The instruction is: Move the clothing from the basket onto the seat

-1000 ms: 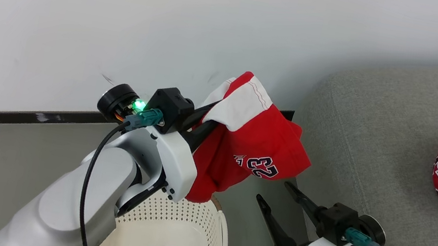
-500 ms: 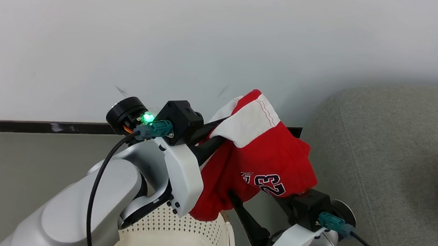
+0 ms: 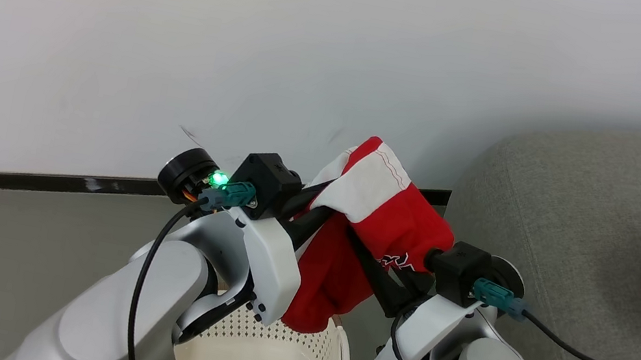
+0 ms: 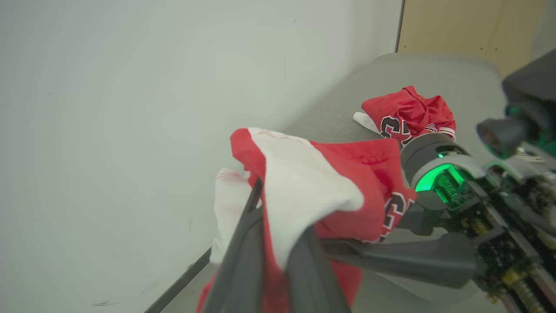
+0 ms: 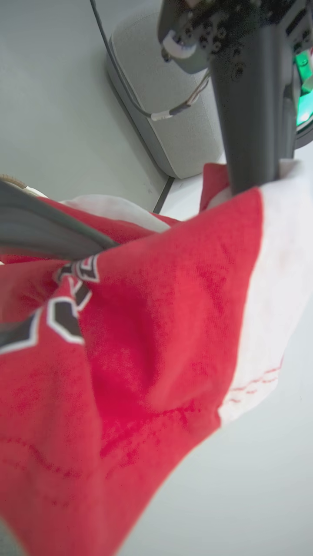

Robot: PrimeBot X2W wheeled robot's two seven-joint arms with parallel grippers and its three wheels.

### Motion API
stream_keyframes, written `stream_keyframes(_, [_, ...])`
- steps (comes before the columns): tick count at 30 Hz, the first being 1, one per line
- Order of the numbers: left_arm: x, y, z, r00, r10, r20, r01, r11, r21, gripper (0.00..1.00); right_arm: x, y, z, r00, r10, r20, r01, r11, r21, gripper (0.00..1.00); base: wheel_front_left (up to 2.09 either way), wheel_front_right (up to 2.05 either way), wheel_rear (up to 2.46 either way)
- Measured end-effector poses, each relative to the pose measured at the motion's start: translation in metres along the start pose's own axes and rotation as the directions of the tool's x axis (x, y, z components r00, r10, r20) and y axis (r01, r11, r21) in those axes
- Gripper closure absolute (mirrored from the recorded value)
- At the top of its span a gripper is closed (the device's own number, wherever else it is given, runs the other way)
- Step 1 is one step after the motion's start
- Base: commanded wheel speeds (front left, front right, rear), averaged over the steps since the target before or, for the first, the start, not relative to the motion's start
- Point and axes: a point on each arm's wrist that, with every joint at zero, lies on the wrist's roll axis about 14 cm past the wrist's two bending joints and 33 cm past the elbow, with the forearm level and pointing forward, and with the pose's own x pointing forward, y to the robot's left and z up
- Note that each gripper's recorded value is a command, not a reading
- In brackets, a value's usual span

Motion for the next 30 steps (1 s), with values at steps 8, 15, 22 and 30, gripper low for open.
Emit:
stream_keyframes(8, [0.0,0.002,-0.003,1.0,0.009,-0.005,-0.009,1.0,-0.014,1.0,0.002,-0.008,0.006,1.0,-0.016,0.017,0.017,1.0,-0.011,1.0,0.0,0.0,0.0])
stream_keyframes(15, [-0.002,0.005,-0.014,0.999,0.032,-0.02,-0.033,0.997,-0.066,0.0,-0.008,-0.037,0.008,0.995,-0.093,0.021,0.093,0.995,-0.024,1.0,0.0,0.0,0.0])
stream_keyframes(22, [-0.002,0.003,-0.022,0.999,0.04,-0.015,-0.042,0.994,-0.106,0.0,-0.026,-0.075,0.017,0.981,-0.191,0.042,0.194,0.979,-0.058,1.0,0.0,0.0,0.0])
stream_keyframes(30, [0.002,-0.012,-0.03,1.0,0.011,-0.008,-0.012,0.989,-0.148,0.0,-0.062,-0.128,0.038,0.941,-0.329,0.085,0.338,0.93,-0.146,1.0,0.0,0.0,0.0])
